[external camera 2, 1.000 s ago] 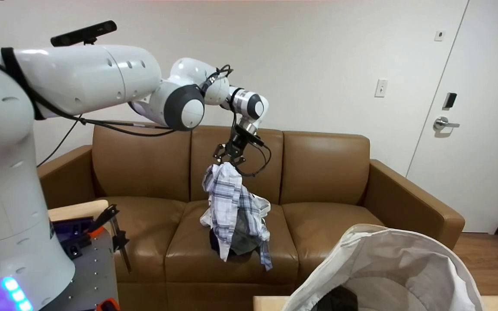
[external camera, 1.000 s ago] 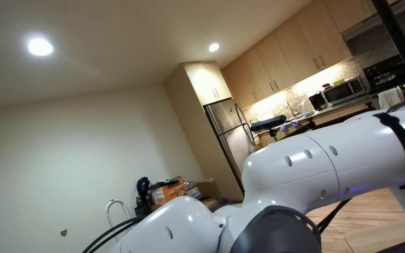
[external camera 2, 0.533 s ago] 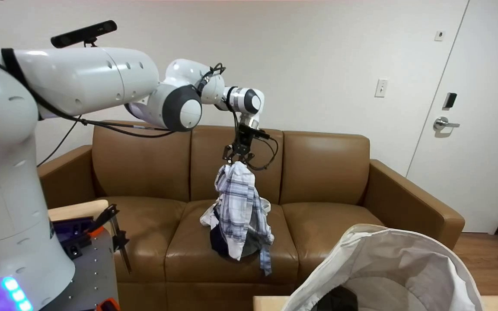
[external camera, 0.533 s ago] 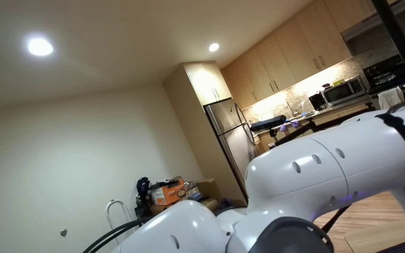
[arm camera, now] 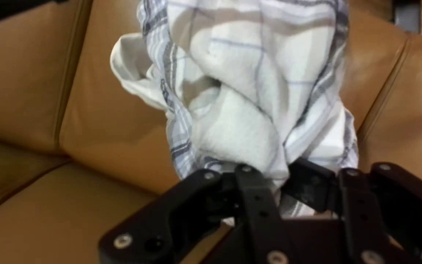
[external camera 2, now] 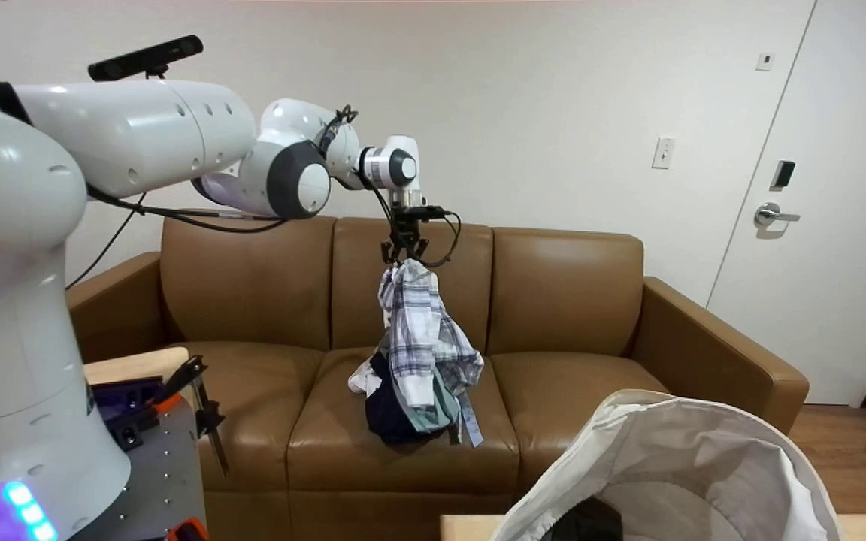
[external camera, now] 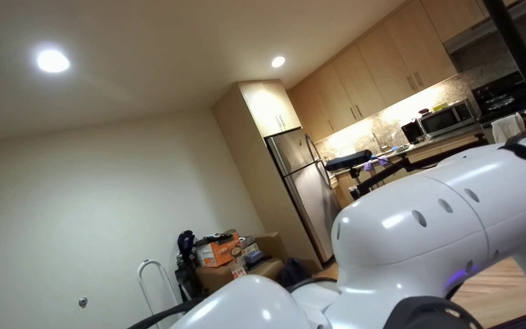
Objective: Remove the checkered item from the bag and put it on the couch
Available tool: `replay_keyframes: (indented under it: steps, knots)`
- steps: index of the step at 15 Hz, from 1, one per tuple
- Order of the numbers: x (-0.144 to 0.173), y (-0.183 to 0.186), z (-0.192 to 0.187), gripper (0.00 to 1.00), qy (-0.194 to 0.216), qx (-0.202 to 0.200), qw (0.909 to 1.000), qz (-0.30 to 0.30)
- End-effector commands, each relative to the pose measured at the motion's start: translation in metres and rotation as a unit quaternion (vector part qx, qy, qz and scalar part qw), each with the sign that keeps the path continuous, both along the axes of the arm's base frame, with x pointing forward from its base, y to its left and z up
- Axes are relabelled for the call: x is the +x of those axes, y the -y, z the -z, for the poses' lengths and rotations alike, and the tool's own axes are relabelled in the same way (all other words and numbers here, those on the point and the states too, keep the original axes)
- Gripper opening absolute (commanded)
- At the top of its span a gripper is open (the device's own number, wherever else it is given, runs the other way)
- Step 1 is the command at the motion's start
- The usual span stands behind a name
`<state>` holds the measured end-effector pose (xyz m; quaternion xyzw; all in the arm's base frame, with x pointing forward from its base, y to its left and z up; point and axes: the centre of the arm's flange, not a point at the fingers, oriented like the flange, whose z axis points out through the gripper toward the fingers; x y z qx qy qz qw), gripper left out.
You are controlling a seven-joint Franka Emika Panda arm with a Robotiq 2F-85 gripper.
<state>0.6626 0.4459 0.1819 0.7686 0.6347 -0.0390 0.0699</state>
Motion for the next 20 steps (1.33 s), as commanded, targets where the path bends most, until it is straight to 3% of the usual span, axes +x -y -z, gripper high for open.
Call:
replay_keyframes:
  steps: [1,4,7,8,10,13,14,15,17,20]
  knots:
    - [0.056,-0.057,0.02,0.06,0.082,0.063,0.9944,-0.021]
    - [0.057,-0.055,0.069,0.06,0.139,0.117,0.9824,-0.043]
    - [0.053,-0.056,0.106,0.06,0.184,0.183,0.9645,-0.05]
    - [0.051,-0.057,0.114,0.06,0.192,0.205,0.9582,-0.052]
    - [0.041,-0.059,0.135,0.06,0.174,0.237,0.954,-0.059]
    - [0.014,-0.063,0.187,0.06,0.081,0.232,0.9665,-0.074]
    - [0.005,-0.065,0.202,0.08,0.055,0.212,0.973,-0.073]
    - [-0.003,-0.067,0.216,0.4,0.027,0.198,0.977,-0.074]
    - [-0.013,-0.068,0.234,0.45,-0.004,0.164,0.9832,-0.08]
    - [-0.015,-0.064,0.24,0.66,-0.023,0.137,0.9864,-0.088]
